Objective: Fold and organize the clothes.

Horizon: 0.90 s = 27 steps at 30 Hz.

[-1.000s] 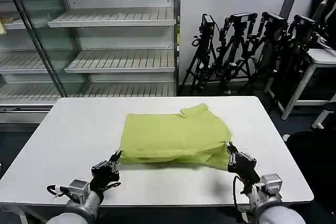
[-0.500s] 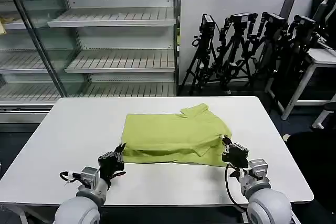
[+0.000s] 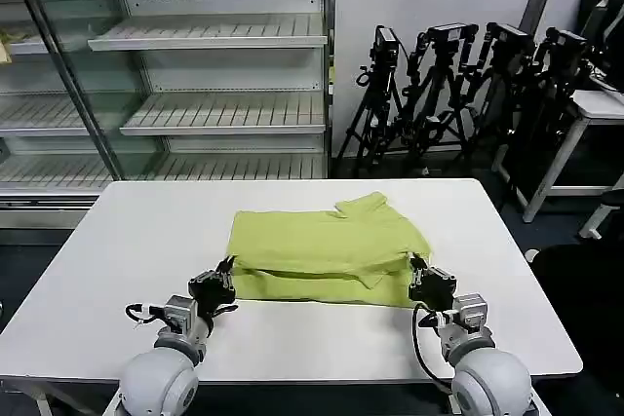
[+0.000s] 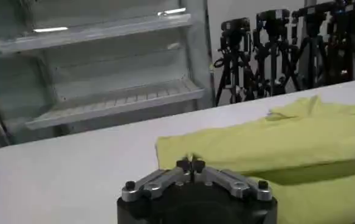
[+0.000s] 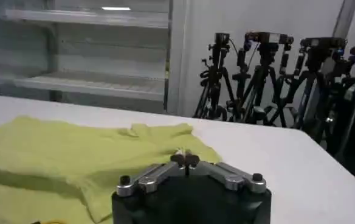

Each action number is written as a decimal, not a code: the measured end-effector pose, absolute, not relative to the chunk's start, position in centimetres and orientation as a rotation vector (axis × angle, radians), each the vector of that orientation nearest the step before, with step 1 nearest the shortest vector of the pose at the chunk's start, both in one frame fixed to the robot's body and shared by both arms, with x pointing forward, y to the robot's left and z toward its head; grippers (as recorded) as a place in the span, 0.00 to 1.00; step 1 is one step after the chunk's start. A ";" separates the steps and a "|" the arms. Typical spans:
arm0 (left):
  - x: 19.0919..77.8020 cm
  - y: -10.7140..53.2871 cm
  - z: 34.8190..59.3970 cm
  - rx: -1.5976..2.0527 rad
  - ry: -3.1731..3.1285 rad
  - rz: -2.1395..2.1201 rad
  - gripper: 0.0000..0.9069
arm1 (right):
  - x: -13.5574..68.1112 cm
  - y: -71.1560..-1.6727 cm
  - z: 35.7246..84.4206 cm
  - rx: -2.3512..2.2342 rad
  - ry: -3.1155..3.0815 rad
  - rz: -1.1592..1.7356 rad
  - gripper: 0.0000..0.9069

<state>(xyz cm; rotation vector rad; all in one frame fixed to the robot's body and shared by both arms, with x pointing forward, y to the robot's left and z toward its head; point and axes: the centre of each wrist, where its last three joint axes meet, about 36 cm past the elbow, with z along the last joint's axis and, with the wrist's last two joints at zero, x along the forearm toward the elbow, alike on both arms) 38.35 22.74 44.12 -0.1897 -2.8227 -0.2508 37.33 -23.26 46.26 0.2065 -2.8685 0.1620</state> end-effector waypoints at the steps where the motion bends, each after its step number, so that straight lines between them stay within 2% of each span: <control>1: 38.5 22.7 44.0 -0.189 -2.819 -0.251 0.52 | 37.3 -23.1 46.2 0.208 -2.865 0.164 0.80; 2: 38.5 22.7 43.8 -0.189 -2.817 -0.252 0.71 | 37.3 -23.1 46.2 0.209 -2.863 0.165 1.00; 3: 38.6 22.6 43.7 -0.190 -2.815 -0.251 1.00 | 37.3 -23.0 46.2 0.210 -2.862 0.167 1.00; 27: 36.0 23.6 43.3 -0.127 -2.777 -0.161 1.00 | 35.1 -25.7 45.7 0.072 -2.866 0.177 1.00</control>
